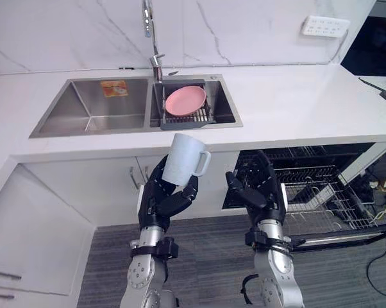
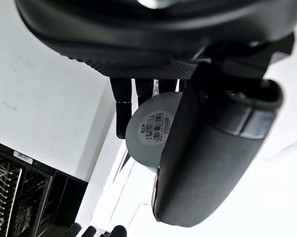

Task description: Walk over to the sink, pick up the cup, carry it to the dishwasher, place the cup inside the dishwasher, then close the dishwasher door

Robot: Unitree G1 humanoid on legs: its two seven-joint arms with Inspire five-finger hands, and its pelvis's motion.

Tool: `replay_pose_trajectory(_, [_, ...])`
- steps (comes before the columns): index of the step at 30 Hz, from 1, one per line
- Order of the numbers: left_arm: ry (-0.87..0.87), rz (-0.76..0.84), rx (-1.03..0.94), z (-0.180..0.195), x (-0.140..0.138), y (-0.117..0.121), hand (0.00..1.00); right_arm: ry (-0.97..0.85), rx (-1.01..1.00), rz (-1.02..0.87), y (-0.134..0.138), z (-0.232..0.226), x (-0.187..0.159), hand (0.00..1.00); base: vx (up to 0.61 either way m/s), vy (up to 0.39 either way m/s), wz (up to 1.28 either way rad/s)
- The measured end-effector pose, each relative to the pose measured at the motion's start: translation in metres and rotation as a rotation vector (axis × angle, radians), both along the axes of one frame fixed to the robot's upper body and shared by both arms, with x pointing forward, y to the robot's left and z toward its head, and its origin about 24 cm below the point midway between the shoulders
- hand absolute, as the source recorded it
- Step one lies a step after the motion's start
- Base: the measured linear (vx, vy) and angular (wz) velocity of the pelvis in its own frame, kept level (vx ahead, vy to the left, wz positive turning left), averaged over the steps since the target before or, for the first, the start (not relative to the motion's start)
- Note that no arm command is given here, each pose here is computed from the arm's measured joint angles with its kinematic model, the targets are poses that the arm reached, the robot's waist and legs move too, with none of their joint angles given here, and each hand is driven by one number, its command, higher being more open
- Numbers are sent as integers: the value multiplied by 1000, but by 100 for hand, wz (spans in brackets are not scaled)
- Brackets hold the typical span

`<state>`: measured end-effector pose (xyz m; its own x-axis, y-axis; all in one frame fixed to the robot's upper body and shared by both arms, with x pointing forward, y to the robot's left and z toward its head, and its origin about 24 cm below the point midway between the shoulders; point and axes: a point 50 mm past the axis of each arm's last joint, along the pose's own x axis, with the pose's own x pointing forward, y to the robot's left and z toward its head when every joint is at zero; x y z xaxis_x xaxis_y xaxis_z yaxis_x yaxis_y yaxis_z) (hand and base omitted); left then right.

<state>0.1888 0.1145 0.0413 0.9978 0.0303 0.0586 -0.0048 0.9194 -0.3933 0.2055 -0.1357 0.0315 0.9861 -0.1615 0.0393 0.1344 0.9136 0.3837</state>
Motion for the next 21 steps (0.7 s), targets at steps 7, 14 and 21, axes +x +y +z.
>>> replay_pose_trajectory(7, [-4, -5, 18, 0, -1, 3, 30, 67, -27, 44, 8, -16, 5, 90, 53, -4, -57])
replay_pose_trajectory(14, [-23, -28, -22, 5, 1, -7, 30, 110, -72, 67, 4, -25, -1, 90, 105, -125, -3])
replay_pose_trajectory(21, [-22, 13, -20, 4, 0, 1, 30, -17, -62, 44, 0, 3, 1, 90, 106, 32, -19])
